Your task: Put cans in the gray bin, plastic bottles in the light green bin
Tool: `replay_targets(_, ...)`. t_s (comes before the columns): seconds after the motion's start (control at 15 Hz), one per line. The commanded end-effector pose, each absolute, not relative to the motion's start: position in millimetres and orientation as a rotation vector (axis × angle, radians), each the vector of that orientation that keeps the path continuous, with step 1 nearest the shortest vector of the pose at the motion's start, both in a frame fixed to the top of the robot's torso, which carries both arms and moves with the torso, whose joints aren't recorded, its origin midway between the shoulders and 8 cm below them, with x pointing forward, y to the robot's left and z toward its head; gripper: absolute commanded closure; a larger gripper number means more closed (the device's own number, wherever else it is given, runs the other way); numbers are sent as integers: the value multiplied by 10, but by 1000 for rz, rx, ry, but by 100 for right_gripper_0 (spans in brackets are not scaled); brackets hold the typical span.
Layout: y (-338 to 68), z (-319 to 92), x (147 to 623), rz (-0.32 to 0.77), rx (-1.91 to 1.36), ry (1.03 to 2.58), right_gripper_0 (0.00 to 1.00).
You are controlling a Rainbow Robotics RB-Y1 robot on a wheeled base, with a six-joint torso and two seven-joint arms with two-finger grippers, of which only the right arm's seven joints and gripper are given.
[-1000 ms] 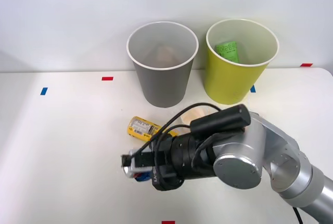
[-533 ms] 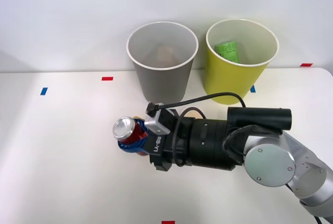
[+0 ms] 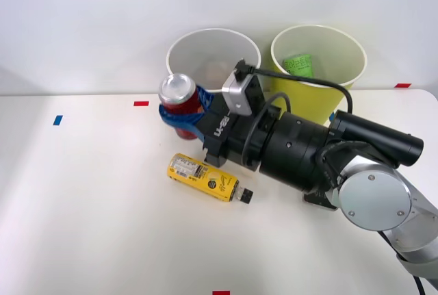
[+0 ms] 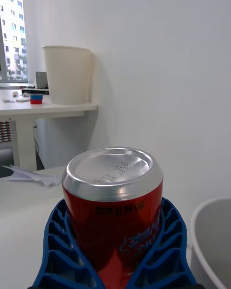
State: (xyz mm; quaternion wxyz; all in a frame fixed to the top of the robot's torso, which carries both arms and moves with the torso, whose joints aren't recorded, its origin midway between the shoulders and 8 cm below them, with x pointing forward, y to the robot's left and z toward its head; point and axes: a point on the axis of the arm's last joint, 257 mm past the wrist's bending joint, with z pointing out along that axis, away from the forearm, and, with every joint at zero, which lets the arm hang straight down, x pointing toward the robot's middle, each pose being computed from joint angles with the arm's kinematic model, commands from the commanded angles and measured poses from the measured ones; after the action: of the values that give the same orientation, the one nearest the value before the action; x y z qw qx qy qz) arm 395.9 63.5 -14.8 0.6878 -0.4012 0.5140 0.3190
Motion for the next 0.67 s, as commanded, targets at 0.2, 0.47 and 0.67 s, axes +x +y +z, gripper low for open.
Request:
replay_targets(0.2, 552, 261, 4581, 673, -780, 1130, 100)
replay_targets(0.47, 412, 459, 5138, 620, -714, 1152, 100)
replay_targets(0.67, 388, 432, 5521, 587, -692, 1199, 100)
